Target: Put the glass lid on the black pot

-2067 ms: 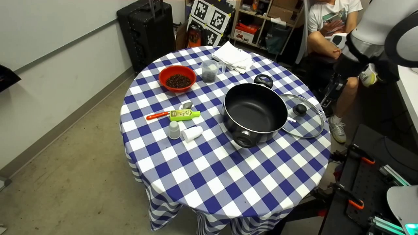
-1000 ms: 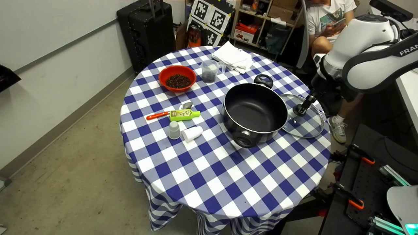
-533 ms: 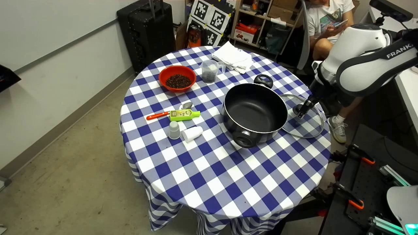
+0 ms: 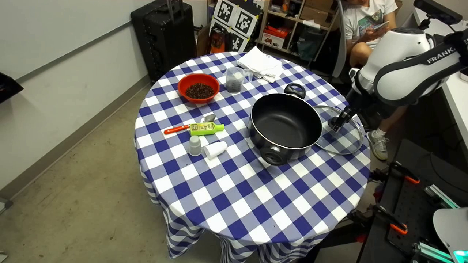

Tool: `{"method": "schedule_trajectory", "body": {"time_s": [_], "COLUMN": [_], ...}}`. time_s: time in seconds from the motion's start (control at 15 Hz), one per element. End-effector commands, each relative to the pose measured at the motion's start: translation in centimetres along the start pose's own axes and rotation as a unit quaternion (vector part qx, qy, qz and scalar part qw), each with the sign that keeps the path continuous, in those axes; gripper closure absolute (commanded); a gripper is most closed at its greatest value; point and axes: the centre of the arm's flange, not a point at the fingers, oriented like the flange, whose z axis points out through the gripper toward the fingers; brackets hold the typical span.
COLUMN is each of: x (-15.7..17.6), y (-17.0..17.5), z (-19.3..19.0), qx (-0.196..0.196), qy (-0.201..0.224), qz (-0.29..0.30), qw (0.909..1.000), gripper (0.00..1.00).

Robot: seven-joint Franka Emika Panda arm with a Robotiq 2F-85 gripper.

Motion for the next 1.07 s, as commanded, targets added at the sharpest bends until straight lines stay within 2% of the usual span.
{"method": "schedule_trajectory", "body": {"time_s": [0.0,0.53,0.6,0.67,1.0], "x": [1.2,2.8,2.9,3.0,2.9], "y": [0.9,1.6,1.7,1.8,2.0], "z": [0.5,1.2,1.2,1.3,1.3], "qx": [0.006,0.005,0.006,0.007,0.011], "qy": [0.009,0.010,0.010,0.009,0.006], "qz": [-0.004,-0.007,-0.006,-0.008,-0.009], "qw": [0.9999,0.9999,0.9999,0.9999,0.9999], "gripper": [0.00,0.00,0.25,0.26,0.63]}}
